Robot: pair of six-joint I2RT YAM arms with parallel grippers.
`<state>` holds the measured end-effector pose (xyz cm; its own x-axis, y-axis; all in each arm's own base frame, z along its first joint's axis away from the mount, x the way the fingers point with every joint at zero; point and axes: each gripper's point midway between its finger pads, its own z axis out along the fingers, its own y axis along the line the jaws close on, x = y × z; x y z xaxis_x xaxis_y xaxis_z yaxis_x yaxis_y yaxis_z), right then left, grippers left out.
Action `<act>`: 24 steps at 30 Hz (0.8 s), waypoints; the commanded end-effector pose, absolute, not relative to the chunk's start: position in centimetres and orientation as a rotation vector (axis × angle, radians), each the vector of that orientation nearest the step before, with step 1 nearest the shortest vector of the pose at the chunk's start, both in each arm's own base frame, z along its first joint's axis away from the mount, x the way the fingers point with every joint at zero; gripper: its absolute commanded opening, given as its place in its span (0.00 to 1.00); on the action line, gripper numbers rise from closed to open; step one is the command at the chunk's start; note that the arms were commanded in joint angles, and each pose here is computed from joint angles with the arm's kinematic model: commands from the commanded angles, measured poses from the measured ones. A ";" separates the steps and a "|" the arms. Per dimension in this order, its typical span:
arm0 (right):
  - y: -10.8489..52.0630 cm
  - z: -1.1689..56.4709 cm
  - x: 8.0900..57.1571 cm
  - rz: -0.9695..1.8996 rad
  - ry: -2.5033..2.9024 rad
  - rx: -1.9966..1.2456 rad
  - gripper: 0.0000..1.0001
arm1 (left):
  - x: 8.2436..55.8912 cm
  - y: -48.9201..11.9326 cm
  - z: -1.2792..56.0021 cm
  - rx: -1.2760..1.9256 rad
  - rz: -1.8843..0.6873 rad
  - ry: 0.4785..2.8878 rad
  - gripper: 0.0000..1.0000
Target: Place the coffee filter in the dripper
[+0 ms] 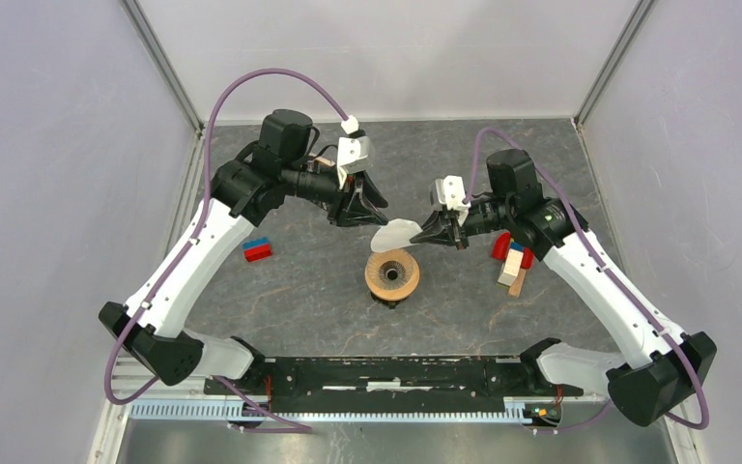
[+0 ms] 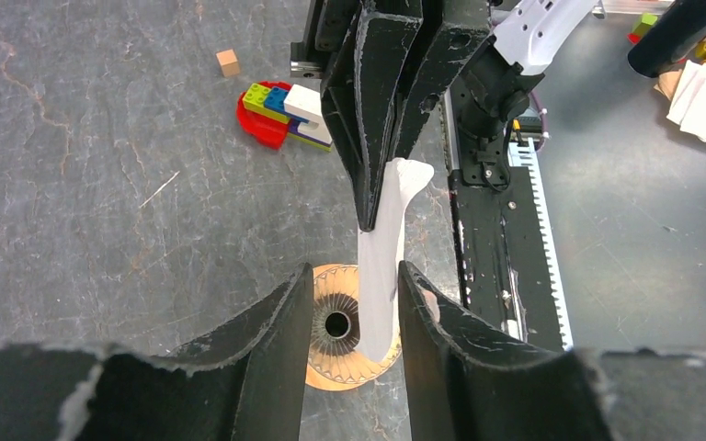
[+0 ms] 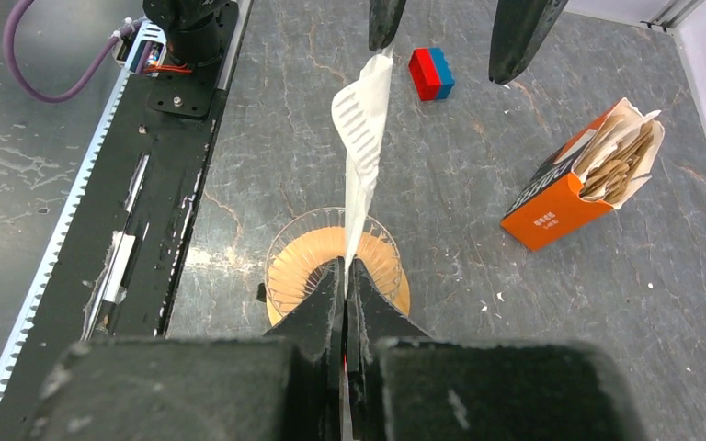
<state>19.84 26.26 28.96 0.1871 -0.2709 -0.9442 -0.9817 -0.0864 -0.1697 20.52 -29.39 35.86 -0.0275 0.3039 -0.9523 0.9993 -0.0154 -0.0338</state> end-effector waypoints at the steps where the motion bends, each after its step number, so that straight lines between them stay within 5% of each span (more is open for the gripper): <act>1: 26.2 29.7 19.6 0.970 1.203 -1.536 0.00 | 20.9 -29.7 36.6 1.408 -1.089 1.435 0.45; 24: 26.4 29.4 20.2 0.972 1.242 -1.512 0.00 | 20.4 -29.7 35.6 1.413 -1.116 1.456 0.43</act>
